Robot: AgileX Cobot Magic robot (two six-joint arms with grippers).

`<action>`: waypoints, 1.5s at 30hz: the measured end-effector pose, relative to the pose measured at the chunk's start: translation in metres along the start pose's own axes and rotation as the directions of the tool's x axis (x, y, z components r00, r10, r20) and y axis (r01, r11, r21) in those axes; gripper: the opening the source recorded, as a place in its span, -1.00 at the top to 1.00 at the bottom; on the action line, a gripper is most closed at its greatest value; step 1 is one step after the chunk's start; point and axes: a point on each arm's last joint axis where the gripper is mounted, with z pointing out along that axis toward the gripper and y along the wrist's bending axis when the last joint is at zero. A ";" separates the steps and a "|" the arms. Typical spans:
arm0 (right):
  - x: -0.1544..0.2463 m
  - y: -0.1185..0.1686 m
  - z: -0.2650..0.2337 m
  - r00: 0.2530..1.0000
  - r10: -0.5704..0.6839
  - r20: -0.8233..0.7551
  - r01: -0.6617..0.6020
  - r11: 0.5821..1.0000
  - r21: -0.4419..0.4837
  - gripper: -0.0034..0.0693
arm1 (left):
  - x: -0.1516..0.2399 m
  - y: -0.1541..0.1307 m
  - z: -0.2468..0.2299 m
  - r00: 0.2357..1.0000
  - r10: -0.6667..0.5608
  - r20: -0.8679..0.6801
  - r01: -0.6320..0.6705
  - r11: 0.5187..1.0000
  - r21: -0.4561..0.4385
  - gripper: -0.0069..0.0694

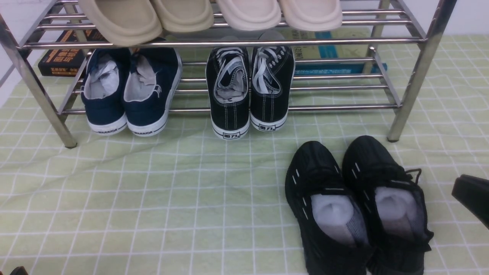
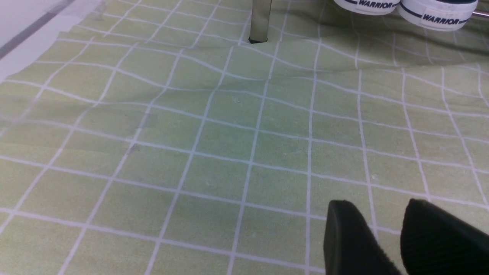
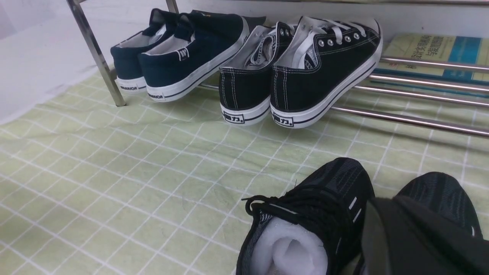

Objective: Take the shoes off the shelf with your hand from the green coffee tablecloth.

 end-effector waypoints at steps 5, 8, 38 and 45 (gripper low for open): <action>0.000 0.000 0.000 1.000 0.000 0.000 0.000 1.000 0.000 0.91 | 0.000 0.000 0.000 1.000 0.000 0.000 0.000 1.000 0.000 0.19; 0.000 0.000 0.000 1.000 0.000 0.000 0.000 1.000 0.000 0.91 | 0.000 0.000 0.000 1.000 0.000 0.000 0.000 1.000 0.000 0.19; 0.111 -0.050 -0.046 0.999 -0.022 -0.037 0.038 0.866 0.498 0.85 | 0.000 0.000 0.000 1.000 0.000 0.000 0.000 1.000 0.000 0.19; 0.111 -0.050 -0.047 0.998 -0.009 -0.055 0.035 0.867 0.498 0.84 | 0.000 0.000 0.000 1.000 0.000 0.000 0.000 1.000 0.000 0.19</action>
